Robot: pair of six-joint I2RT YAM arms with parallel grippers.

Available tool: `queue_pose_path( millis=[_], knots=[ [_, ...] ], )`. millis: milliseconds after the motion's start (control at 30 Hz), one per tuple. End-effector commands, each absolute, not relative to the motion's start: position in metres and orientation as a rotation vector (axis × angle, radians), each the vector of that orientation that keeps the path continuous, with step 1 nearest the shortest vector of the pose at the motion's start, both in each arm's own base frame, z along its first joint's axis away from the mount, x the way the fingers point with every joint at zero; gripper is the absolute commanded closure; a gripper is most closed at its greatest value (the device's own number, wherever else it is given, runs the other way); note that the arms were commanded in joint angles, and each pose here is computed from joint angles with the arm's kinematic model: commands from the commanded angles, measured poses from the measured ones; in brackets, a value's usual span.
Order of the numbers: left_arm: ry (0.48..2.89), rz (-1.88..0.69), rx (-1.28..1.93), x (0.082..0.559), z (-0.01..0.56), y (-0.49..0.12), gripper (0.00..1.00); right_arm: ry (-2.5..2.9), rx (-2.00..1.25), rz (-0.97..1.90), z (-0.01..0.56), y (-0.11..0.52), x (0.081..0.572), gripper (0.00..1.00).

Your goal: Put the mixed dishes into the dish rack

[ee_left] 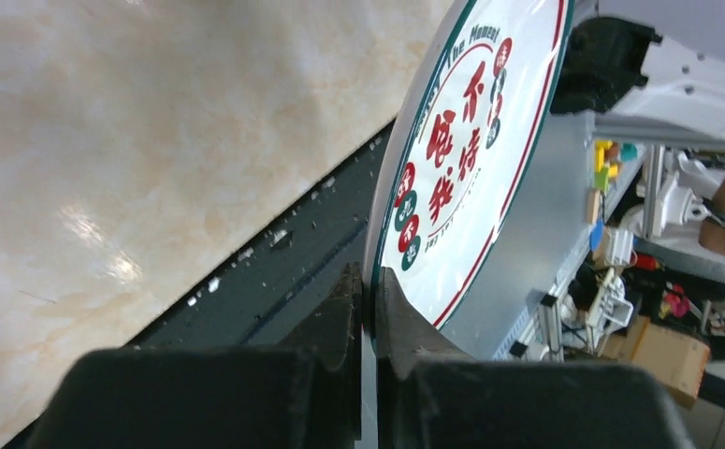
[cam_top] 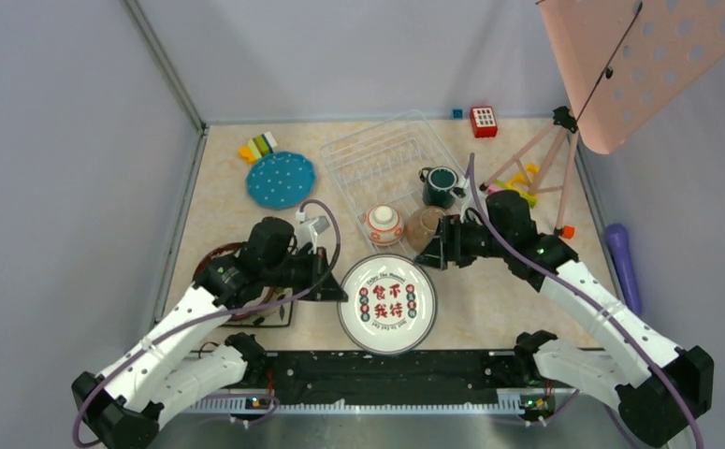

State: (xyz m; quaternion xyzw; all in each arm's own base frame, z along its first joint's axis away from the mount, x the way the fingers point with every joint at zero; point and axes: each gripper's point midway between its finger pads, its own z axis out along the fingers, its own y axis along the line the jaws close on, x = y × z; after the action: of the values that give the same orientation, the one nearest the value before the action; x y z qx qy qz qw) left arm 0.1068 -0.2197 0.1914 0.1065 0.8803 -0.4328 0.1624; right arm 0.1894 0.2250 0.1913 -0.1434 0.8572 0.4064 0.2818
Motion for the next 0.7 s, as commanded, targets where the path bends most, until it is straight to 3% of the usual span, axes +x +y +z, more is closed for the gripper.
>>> queue_pose_path(
  millis=[0,267,467,500,667],
  knots=[
    [2.33,-1.212,0.319,0.148,0.231,-0.232,1.0,2.126,-0.417,1.203,0.237,0.239,0.19,0.3],
    [2.284,-1.254,0.328,0.17,0.234,-0.249,1.0,2.155,-0.413,1.195,0.233,0.242,0.195,0.32],
    [2.222,-1.25,0.288,0.18,0.249,-0.243,1.0,2.181,-0.404,1.128,0.224,0.234,0.197,0.41],
    [2.211,-1.259,0.28,0.181,0.252,-0.242,1.0,2.188,-0.393,1.108,0.222,0.232,0.198,0.44],
    [2.16,-1.278,0.262,0.187,0.263,-0.239,1.0,2.166,-0.374,1.086,0.227,0.229,0.201,0.86]
  ],
)
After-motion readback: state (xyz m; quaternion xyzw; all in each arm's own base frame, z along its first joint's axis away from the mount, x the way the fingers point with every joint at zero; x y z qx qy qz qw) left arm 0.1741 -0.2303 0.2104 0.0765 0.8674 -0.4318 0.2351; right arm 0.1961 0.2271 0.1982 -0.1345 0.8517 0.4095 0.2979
